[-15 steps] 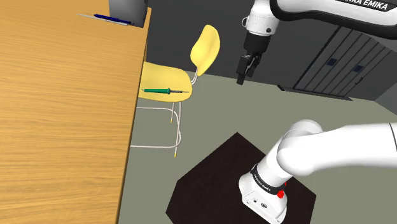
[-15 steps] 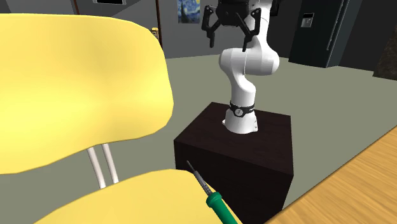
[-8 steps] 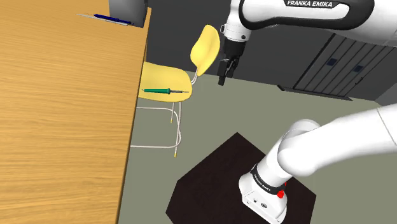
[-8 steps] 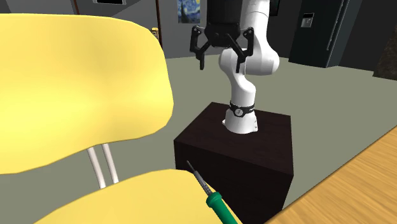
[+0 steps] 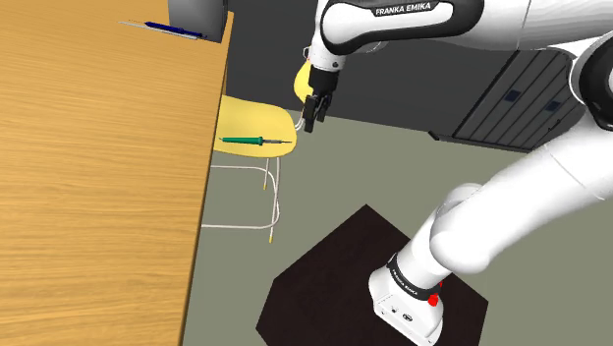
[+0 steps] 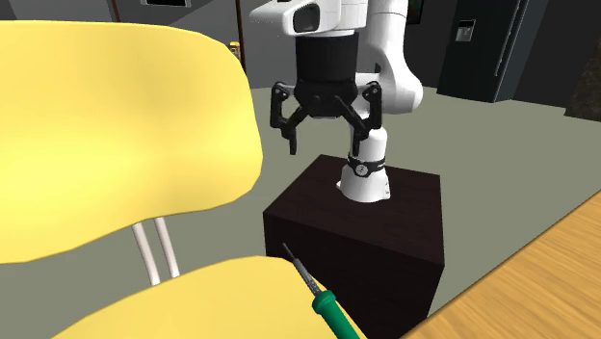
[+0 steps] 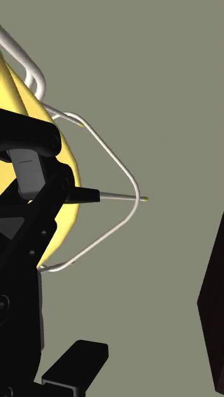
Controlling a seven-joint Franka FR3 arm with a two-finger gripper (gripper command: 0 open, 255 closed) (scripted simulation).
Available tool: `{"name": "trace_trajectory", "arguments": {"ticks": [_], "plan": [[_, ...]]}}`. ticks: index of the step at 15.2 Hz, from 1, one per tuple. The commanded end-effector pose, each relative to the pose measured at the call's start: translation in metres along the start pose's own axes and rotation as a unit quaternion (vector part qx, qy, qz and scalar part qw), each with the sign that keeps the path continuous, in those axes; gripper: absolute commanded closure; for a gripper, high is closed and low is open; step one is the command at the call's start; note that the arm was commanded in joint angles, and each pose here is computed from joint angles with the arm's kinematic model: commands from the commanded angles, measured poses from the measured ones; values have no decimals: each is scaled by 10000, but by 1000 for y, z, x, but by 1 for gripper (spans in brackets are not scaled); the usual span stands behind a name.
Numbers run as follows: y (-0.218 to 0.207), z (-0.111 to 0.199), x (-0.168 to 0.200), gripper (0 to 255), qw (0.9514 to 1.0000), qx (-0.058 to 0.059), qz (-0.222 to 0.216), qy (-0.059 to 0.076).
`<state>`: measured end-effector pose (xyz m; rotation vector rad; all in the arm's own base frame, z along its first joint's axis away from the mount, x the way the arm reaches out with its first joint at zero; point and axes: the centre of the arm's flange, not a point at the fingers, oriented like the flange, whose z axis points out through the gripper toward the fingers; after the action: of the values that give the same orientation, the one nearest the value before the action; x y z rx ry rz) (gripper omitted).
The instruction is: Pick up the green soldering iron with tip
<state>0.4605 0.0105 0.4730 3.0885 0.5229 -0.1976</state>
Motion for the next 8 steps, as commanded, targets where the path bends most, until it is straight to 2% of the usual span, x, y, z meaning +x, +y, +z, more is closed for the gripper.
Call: {"name": "trace_trajectory", "arguments": {"ticks": [1, 8], "plan": [[4, 14, 25, 0, 9999, 45, -161, 18], [8, 51, 108, 0, 9973, 206, -705, 67]]}}
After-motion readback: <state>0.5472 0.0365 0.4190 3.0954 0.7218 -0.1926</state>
